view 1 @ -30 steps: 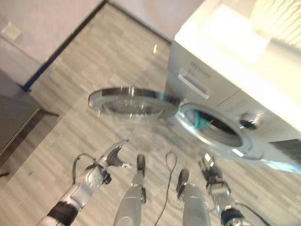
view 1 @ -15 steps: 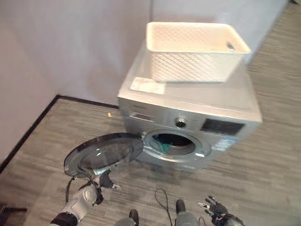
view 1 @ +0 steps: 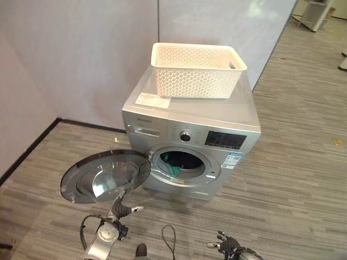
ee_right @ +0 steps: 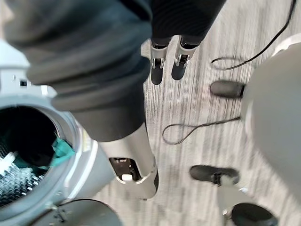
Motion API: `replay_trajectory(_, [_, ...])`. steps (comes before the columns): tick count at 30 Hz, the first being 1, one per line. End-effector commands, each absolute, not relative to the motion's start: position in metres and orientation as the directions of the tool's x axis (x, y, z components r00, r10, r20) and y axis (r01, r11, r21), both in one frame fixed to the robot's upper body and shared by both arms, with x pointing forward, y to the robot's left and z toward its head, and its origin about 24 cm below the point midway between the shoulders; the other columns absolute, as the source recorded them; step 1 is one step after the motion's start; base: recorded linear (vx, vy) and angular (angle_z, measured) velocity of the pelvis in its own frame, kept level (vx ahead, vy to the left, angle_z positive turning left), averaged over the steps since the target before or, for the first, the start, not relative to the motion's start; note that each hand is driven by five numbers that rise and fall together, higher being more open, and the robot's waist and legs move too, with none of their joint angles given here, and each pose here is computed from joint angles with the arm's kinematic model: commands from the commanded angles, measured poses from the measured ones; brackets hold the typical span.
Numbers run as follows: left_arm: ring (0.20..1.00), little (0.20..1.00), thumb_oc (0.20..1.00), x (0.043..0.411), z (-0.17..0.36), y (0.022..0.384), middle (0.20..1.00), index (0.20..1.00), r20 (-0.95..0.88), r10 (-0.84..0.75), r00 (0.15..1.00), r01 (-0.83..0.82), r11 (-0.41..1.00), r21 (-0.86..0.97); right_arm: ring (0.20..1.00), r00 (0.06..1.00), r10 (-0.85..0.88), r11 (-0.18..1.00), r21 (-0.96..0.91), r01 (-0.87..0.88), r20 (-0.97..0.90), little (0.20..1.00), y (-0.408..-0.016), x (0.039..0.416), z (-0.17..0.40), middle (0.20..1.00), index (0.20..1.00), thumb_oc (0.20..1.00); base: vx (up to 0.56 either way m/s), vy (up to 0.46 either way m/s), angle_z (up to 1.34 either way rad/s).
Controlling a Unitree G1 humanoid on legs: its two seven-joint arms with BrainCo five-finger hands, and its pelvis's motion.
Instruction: Grab the laundry basket,head to the washer,open it,put in the laundry and shut it.
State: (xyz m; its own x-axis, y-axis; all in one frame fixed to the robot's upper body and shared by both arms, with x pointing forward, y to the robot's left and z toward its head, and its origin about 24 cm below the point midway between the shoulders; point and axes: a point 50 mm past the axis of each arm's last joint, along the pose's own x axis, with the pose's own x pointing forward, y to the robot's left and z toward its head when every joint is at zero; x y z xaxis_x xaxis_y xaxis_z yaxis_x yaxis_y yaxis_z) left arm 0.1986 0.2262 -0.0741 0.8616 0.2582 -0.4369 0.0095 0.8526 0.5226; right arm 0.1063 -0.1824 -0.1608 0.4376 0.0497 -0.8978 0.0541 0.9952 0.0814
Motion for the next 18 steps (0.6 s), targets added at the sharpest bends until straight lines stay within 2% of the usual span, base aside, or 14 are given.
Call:
replay_trajectory(1, [1.0,1.0,1.0,0.238,-0.022,0.269,1.0,1.0,-0.146,0.428,0.892,-0.23,0.707,0.669,1.0,0.451,0.039,0.999,0.032,-0.022,-0.892,1.0,-0.18,0.112,-0.16,1.0,1.0,1.0,0.02,-0.063,0.51])
replay_trajectory(6, [1.0,1.0,1.0,0.268,0.033,0.335,1.0,1.0,0.092,0.635,0.767,-0.47,0.459,0.754,1.0,0.412,0.017,0.996,-0.019,-0.083,-0.911,1.0,-0.19,0.097,-0.163,1.0,1.0,1.0,0.02,-0.015,0.39])
replay_trajectory(7, [1.0,1.0,1.0,0.273,0.058,0.367,1.0,1.0,0.15,0.687,0.711,-0.498,0.341,0.797,1.0,0.42,0.006,0.995,-0.035,-0.09,-0.907,1.0,-0.195,0.098,-0.162,1.0,1.0,1.0,0.03,0.024,0.45])
replay_trajectory(8, [1.0,1.0,1.0,0.273,0.058,0.367,1.0,1.0,0.151,0.687,0.711,-0.499,0.341,0.797,1.0,0.421,0.006,0.995,-0.035,-0.089,-0.907,1.0,-0.195,0.099,-0.162,1.0,1.0,1.0,0.05,0.031,0.22])
replay_trajectory(10, [1.0,1.0,1.0,0.275,0.081,0.395,1.0,1.0,0.172,0.718,0.675,-0.49,0.262,0.831,1.0,0.444,0.001,0.995,-0.044,-0.093,-0.896,1.0,-0.197,0.105,-0.16,1.0,1.0,1.0,0.06,0.067,0.21])
replay_trajectory(12, [1.0,1.0,1.0,0.281,0.115,0.419,1.0,1.0,0.167,0.722,0.671,-0.467,0.238,0.852,1.0,0.477,-0.005,0.994,-0.057,-0.095,-0.879,1.0,-0.201,0.117,-0.156,1.0,1.0,1.0,0.05,0.111,-0.03])
replay_trajectory(18, [1.0,1.0,1.0,0.297,0.169,0.436,1.0,1.0,0.112,0.744,0.659,-0.484,0.305,0.82,1.0,0.534,0.021,0.99,-0.057,-0.13,-0.845,1.0,-0.2,0.143,-0.147,1.0,1.0,1.0,0.0,0.051,-0.14])
